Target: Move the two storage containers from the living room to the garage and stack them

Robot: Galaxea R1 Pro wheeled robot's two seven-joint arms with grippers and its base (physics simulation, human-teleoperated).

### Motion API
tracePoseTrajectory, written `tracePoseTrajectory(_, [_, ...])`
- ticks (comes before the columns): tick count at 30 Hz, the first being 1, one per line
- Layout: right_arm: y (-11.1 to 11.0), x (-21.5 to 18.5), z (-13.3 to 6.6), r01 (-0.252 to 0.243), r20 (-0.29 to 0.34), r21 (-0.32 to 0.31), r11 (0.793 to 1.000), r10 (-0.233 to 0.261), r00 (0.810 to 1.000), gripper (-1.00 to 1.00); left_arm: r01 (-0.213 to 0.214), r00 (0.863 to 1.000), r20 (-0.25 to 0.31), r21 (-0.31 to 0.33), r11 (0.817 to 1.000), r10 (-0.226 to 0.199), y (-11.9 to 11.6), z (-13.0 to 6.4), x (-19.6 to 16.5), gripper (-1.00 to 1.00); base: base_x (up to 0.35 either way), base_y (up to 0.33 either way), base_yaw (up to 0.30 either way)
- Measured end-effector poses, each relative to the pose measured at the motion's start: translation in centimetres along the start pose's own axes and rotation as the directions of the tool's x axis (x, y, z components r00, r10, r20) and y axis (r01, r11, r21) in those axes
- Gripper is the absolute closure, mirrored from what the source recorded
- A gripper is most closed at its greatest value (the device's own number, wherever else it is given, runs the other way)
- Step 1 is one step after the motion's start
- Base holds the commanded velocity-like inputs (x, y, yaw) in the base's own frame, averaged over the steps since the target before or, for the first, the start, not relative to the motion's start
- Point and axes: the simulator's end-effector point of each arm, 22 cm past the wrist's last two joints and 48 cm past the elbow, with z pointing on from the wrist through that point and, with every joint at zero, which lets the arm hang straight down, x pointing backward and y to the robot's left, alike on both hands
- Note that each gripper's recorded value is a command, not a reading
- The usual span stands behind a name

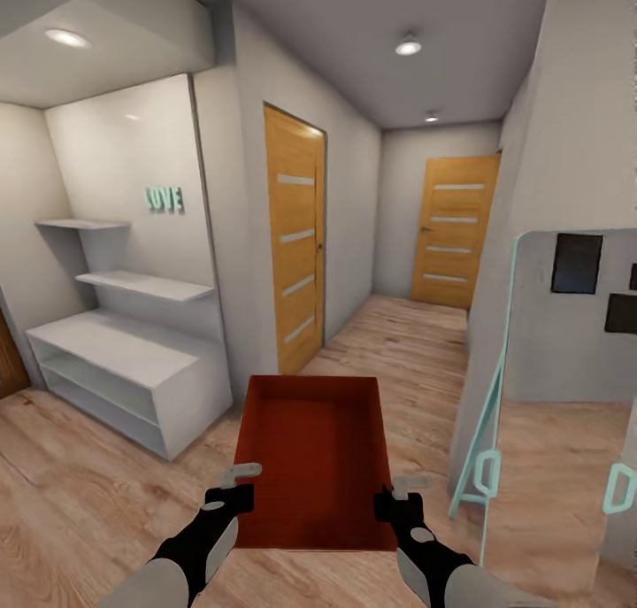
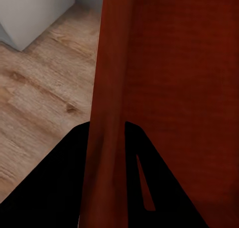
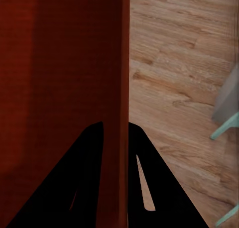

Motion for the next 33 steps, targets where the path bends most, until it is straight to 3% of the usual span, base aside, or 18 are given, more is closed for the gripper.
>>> tracePoseTrajectory(25, [0.00, -0.02, 0.00, 0.000, 0.000, 0.000, 1.000, 0.000, 1.000, 1.00, 0.000, 1.000, 0.001, 0.000, 1.000, 0.000, 0.00, 0.00, -0.03, 1.00, 0.312, 0.190, -0.241])
tracePoseTrajectory(33, [0.02, -0.01, 0.00, 0.000, 0.000, 0.000, 1.000, 0.000, 1.000, 1.00, 0.001, 1.000, 0.000, 0.000, 1.000, -0.001, 0.02, 0.00, -0.02, 1.00, 0.312, 0.190, -0.039])
